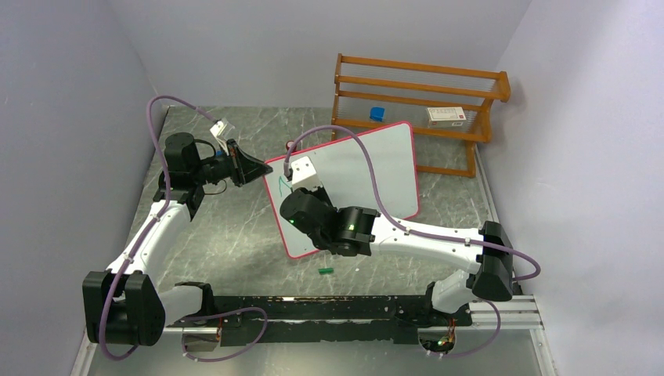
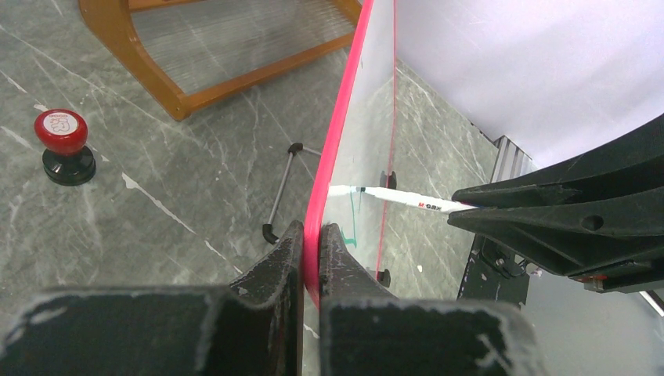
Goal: Write a sentence on the whiteboard
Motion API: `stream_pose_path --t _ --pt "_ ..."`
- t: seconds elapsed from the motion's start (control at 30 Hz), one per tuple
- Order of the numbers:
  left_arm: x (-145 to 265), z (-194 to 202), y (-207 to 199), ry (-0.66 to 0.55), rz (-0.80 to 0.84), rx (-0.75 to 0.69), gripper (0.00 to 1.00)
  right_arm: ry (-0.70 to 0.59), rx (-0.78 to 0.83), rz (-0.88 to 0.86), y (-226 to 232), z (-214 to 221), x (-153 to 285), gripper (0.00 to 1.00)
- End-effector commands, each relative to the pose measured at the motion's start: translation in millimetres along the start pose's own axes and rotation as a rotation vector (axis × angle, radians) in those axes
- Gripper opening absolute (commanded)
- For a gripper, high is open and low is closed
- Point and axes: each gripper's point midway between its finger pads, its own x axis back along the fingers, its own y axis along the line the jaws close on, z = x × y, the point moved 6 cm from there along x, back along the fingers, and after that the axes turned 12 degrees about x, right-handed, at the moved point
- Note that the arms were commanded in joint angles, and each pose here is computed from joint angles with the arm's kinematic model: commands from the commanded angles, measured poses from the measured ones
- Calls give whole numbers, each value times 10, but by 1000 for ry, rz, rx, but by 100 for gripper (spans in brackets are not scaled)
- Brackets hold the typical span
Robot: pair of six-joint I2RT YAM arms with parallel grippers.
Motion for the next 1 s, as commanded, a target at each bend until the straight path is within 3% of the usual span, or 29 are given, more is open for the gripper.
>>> stream_pose_path --t 0.0,0.97 --pt "-15 120 34 35 0 -8 5 -27 -42 42 -105 -118 1 0" --pt "-24 118 44 35 0 -3 5 -36 -20 -50 19 -172 -17 0"
